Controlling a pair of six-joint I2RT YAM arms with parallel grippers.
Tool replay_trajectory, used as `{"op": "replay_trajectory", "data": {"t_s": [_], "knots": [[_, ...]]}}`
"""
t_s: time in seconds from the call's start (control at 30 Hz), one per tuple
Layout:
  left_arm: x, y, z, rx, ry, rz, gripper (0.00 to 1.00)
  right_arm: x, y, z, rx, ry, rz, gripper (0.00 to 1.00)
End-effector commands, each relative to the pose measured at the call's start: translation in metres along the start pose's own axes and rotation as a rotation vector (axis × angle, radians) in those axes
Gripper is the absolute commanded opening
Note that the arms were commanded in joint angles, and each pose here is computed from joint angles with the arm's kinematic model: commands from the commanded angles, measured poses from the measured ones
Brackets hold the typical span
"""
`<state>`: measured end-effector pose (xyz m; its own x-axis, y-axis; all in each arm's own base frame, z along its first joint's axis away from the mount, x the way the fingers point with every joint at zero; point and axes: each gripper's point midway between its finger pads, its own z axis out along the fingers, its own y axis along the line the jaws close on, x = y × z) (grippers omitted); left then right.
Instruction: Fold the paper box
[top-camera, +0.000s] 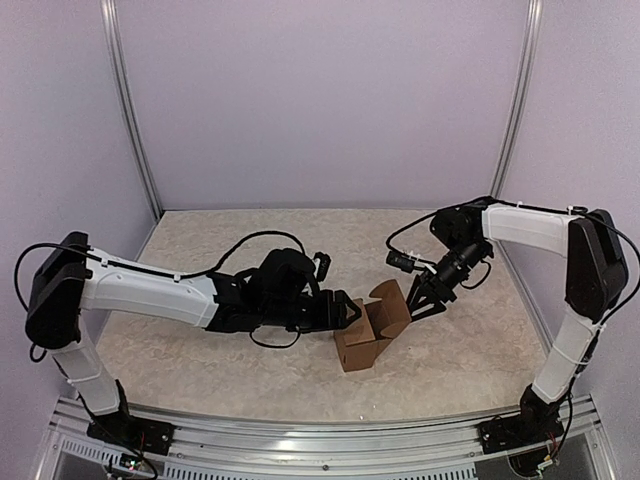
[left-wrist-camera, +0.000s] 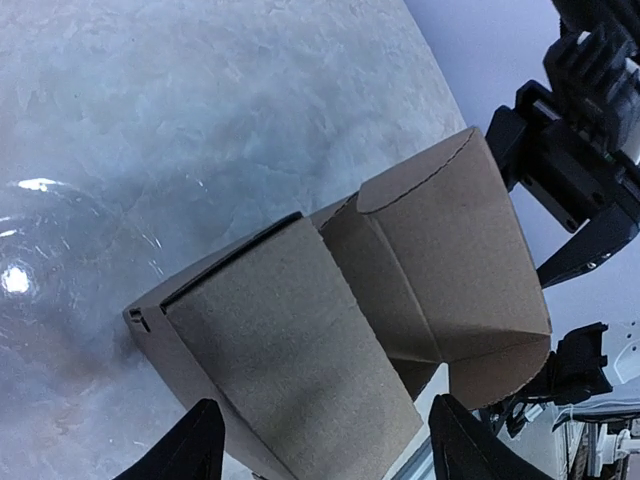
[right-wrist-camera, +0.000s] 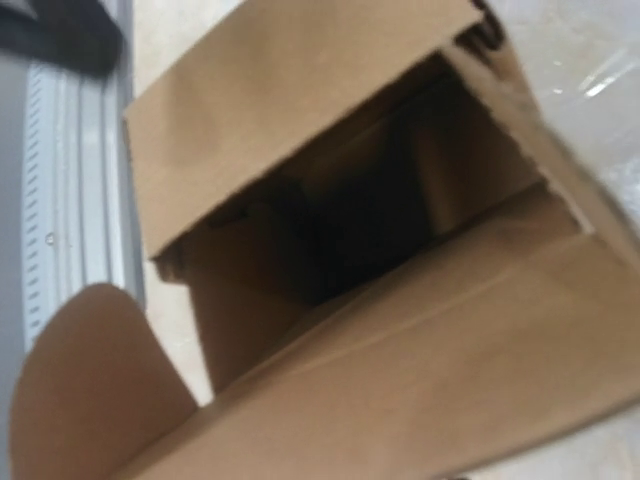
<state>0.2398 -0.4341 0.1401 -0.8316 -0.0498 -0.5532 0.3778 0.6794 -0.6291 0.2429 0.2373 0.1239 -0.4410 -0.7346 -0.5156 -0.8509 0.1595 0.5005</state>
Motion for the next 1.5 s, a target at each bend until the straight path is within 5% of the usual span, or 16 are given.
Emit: {"op": "replay_trajectory", "data": {"t_s": [0.0,0.37,0.57,0.83,1.47], "knots": [[0.015,0.010,0.018,-0.063,0.082,-0.115,0.66,0.004,-0.010,-0.009,0.085,0.002,0.019,0.53],[0.021,0.003,0.057,-0.115,0.180,0.015,0.50,0.056,-0.011,-0.021,0.208,0.079,0.064,0.52],[0.029,0.002,0.087,-0.266,0.218,0.216,0.49,0.108,-0.022,-0.059,0.343,0.151,0.163,0.53],[0.042,-0.038,0.112,-0.255,0.201,0.425,0.48,0.149,-0.017,-0.095,0.409,0.116,0.241,0.54],[0.089,-0.120,0.119,0.012,0.180,0.743,0.68,0.141,-0.008,-0.103,0.445,0.035,0.100,0.56]]}}
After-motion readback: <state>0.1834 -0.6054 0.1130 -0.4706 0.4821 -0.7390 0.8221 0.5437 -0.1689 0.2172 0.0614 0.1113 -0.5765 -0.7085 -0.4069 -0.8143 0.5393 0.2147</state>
